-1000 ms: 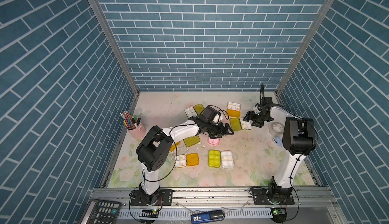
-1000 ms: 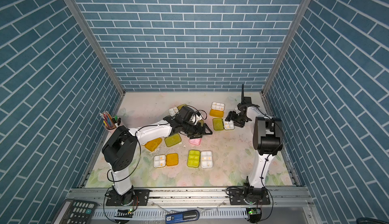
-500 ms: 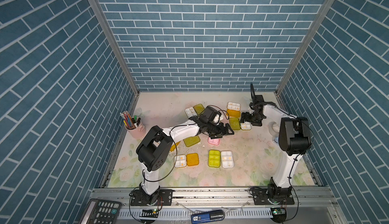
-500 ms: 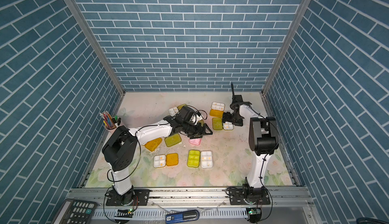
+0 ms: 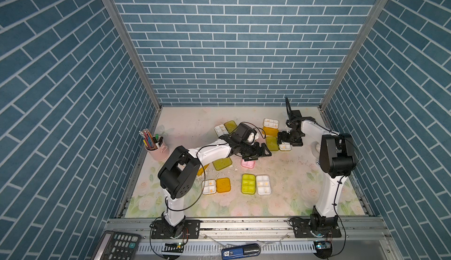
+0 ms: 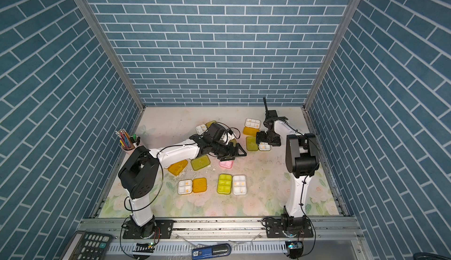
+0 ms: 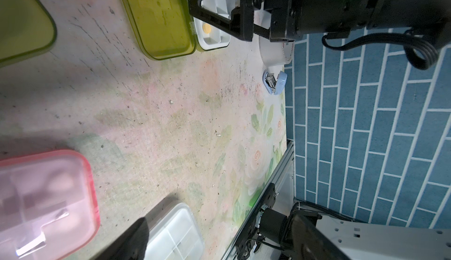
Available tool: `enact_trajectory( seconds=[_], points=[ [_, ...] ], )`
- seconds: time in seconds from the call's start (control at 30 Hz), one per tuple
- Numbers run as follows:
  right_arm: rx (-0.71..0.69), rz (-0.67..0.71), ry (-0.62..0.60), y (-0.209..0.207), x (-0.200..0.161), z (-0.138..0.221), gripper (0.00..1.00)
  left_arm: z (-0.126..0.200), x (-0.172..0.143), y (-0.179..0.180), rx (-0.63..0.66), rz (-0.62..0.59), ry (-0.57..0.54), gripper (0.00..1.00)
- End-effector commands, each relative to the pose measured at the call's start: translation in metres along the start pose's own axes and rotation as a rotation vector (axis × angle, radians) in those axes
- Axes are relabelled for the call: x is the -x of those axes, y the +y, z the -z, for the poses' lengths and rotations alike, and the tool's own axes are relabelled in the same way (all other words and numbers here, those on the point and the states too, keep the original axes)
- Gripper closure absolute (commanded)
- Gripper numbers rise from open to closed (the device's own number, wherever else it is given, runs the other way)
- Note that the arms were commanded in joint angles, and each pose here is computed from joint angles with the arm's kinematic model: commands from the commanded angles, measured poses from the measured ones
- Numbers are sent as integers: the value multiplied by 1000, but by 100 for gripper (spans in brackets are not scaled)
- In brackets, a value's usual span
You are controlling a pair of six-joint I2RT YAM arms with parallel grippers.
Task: Close pillboxes
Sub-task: Move the pillbox to the center of the board.
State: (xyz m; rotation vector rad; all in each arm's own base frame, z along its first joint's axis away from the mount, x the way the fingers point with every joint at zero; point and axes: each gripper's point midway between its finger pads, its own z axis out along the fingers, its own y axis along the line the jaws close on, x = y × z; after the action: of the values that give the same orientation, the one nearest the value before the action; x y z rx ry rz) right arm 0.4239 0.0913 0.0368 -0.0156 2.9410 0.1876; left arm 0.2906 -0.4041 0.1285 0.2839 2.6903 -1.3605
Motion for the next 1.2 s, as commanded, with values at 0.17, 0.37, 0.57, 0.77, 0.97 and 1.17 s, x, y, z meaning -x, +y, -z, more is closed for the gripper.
enact_trajectory(
  seconds=[0.17,0.37,0.57,0.77,0.97,1.17],
  points=[
    [-15,52,43,0,-1,-12,9,0,1,-7,-9,-25,6,7],
    [-32,60,53,-1,-2,-14,10,0,1,-6,-8,-24,5,7],
    [-54,68,59,0,-5,-18,13,-1,0,-5,-5,-20,8,7],
    [-76,59,65,1,-9,-24,16,-1,1,-5,-6,-21,6,7],
    [-80,46,54,2,-11,-24,20,-1,1,-5,-5,-20,7,7],
    [-64,38,24,7,-11,-18,23,0,1,-6,-7,-21,4,7]
  ],
)
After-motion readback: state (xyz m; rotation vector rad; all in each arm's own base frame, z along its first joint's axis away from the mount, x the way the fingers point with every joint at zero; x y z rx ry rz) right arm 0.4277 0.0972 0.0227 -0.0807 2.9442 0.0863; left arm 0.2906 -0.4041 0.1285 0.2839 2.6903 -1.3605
